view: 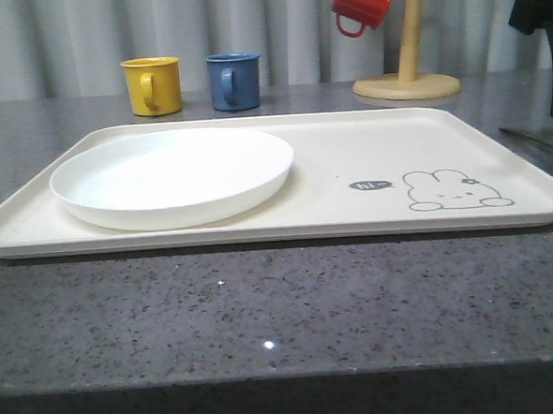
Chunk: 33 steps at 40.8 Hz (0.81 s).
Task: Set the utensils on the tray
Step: 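Lower the right gripper onto the silver fork and grasp it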
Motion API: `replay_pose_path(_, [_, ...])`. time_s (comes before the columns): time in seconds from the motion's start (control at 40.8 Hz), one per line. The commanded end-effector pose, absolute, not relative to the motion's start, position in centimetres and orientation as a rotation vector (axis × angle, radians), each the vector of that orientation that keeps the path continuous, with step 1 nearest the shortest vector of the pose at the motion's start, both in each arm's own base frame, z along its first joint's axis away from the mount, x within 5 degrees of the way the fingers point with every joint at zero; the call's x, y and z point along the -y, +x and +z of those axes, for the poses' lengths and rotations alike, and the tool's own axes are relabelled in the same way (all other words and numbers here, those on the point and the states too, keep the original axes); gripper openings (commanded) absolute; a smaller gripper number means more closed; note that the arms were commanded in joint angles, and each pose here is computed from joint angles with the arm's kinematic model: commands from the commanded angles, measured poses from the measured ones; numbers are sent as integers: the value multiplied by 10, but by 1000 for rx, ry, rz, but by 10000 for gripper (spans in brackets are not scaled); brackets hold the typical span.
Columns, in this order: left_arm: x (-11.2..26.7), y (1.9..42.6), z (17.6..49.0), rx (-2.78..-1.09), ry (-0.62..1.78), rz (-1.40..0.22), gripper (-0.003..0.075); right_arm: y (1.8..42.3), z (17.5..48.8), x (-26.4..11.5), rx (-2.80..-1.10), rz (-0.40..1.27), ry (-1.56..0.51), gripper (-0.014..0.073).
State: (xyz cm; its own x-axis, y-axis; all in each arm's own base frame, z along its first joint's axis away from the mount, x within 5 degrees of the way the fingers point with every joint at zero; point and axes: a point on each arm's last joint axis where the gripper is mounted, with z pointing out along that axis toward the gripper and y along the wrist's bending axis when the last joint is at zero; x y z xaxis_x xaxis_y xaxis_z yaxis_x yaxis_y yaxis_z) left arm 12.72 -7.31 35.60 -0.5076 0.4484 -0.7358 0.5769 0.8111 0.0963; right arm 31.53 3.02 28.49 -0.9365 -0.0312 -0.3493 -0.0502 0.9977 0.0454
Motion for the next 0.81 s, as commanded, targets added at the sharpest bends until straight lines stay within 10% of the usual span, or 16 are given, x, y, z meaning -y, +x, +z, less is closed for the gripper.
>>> replay_pose_path(0.0, [76,128,369,-2113,713,-244,338,325,299,-30,-2712,78,-53,357])
replay_pose_path(0.515, [76,128,369,-2114,713,-246,338,342,275,-32,-2776,74,-53,262])
replay_pose_path(0.784, [76,128,369,-2114,713,-246,338,340,276,-32,-2799,74,-54,-7])
